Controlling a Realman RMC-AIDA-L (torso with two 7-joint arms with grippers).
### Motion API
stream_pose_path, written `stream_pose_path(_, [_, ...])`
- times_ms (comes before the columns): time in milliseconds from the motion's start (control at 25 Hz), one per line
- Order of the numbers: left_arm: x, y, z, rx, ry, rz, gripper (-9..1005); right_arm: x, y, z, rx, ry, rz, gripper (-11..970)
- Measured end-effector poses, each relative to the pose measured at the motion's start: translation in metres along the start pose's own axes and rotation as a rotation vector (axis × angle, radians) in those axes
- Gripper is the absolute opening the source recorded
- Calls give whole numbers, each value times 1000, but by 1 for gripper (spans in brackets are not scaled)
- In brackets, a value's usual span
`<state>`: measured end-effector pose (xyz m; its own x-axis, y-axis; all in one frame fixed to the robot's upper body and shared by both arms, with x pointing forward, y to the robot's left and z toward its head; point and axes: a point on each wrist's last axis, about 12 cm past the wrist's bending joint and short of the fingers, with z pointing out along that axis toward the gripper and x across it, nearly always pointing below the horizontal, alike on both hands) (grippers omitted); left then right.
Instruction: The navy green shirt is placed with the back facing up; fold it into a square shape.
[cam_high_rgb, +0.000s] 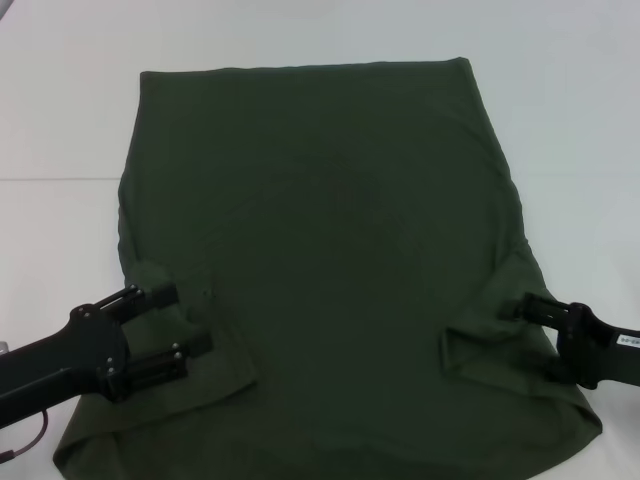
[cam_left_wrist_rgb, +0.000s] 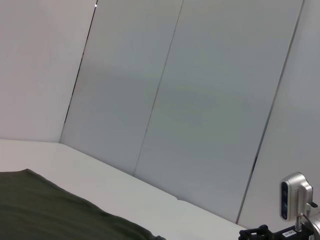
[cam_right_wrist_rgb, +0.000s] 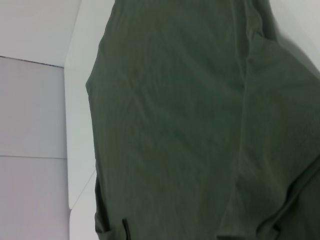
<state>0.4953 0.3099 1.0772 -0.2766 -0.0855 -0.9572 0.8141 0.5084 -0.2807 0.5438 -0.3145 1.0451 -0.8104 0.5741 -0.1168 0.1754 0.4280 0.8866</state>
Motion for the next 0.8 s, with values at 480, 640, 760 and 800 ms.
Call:
stream_pose_path(480, [0, 1, 0, -11, 2, 1, 891, -5, 3, 17, 42, -38, -5, 932])
stream_pose_path(640, [0, 2, -1, -15, 2, 4, 891, -5, 2, 22, 53, -45, 2, 932])
stream_pose_path(760, [0, 2, -1, -16, 1, 5, 891, -4, 4, 26, 55, -47, 1, 932])
stream_pose_path(800, [0, 2, -1, -17, 1, 6, 891, -4, 4, 27, 56, -49, 2, 931])
